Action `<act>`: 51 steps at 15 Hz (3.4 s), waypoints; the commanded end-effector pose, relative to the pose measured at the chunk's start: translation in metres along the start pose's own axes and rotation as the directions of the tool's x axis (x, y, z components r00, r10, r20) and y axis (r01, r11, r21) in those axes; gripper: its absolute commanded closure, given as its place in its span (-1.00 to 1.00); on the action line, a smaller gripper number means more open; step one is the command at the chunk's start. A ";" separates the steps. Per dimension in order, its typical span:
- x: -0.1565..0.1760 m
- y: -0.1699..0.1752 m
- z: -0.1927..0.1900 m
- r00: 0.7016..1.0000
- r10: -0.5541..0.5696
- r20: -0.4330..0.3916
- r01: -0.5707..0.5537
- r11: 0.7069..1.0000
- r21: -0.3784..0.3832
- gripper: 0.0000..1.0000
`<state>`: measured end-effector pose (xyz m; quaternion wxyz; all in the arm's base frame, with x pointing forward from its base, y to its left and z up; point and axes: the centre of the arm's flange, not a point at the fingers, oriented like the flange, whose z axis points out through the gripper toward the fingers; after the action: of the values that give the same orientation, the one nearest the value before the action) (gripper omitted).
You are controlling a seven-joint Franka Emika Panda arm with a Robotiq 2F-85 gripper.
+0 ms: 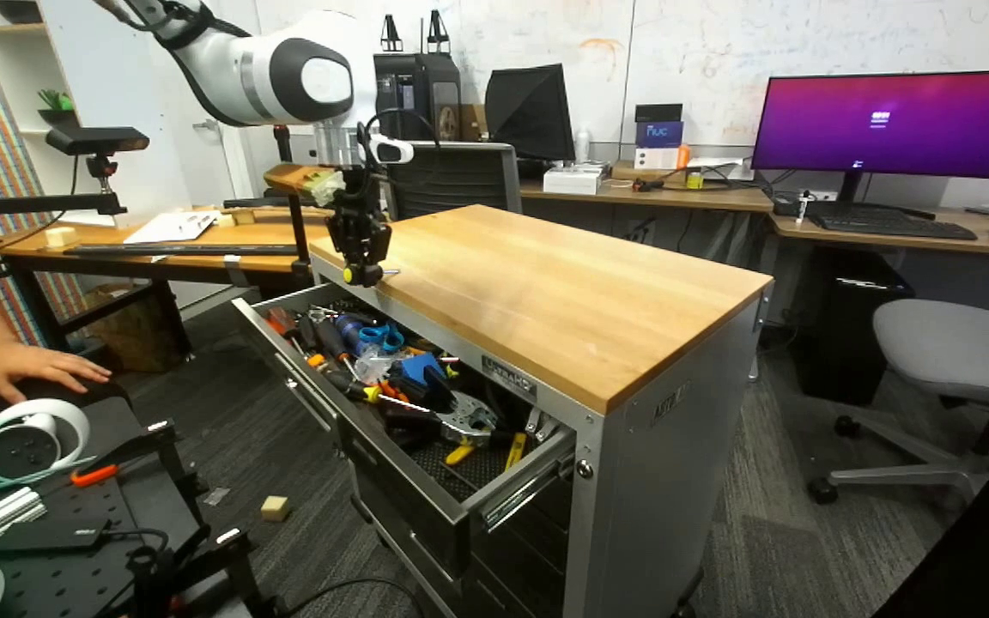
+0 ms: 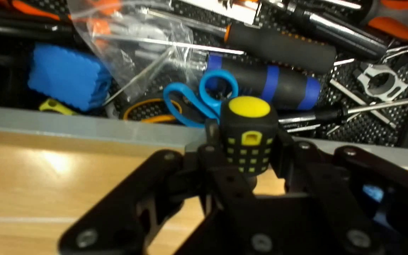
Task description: Put the screwdriver inside the open drawer and close the drawer
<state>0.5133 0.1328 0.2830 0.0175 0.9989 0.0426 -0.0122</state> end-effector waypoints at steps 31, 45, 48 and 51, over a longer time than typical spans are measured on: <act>-0.029 -0.083 0.084 0.962 -0.271 -0.031 0.245 0.908 -0.338 1.00; -0.023 -0.106 0.031 0.941 -0.329 -0.073 0.296 0.910 -0.291 1.00; -0.034 -0.115 0.017 0.963 -0.270 0.012 0.267 0.942 -0.204 1.00; -0.035 -0.113 0.027 0.972 -0.235 0.026 0.236 0.956 -0.176 1.00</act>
<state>0.4706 0.2484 0.2443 0.1145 0.9785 0.1713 -0.0105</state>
